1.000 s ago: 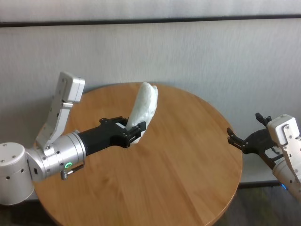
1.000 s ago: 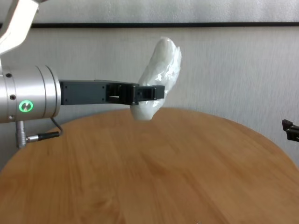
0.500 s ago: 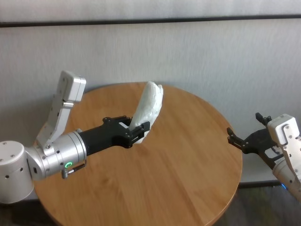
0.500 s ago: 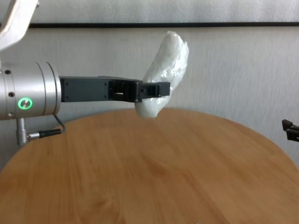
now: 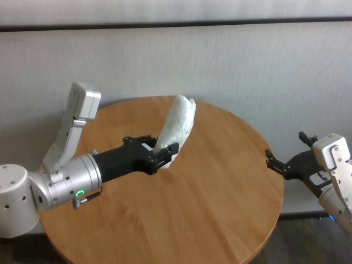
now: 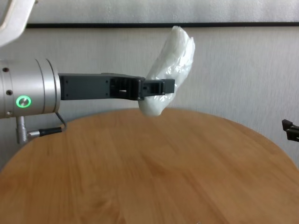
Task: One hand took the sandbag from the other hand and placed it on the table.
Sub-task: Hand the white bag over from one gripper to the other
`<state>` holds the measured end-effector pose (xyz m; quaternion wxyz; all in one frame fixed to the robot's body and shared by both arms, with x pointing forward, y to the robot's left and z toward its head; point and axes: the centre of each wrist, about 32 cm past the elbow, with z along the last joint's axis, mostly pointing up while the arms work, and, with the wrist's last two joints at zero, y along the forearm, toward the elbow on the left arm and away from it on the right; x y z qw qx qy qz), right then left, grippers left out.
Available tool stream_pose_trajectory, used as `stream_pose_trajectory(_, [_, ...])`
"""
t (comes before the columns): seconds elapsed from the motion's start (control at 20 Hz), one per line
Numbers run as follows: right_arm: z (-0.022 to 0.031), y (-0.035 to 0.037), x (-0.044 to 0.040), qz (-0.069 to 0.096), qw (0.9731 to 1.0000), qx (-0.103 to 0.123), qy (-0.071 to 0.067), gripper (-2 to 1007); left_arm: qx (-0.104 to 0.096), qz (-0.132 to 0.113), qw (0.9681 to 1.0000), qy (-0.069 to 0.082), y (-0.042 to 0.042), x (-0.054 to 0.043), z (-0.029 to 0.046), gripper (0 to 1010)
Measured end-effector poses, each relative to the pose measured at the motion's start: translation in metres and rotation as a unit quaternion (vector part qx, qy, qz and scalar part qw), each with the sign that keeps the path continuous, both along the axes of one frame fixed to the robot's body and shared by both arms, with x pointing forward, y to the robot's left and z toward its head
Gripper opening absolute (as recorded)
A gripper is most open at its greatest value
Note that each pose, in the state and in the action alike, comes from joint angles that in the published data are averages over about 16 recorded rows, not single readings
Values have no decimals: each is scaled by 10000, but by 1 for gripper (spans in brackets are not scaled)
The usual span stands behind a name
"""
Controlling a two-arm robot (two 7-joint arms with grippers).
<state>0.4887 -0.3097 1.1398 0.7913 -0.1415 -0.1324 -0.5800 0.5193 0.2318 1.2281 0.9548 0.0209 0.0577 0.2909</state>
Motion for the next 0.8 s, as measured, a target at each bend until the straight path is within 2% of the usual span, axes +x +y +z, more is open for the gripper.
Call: stream_pose_trajectory(0.8, [0,0,0,0,10000,0,0,1001,-137,-372,9992,-97,-18,-49,14,360])
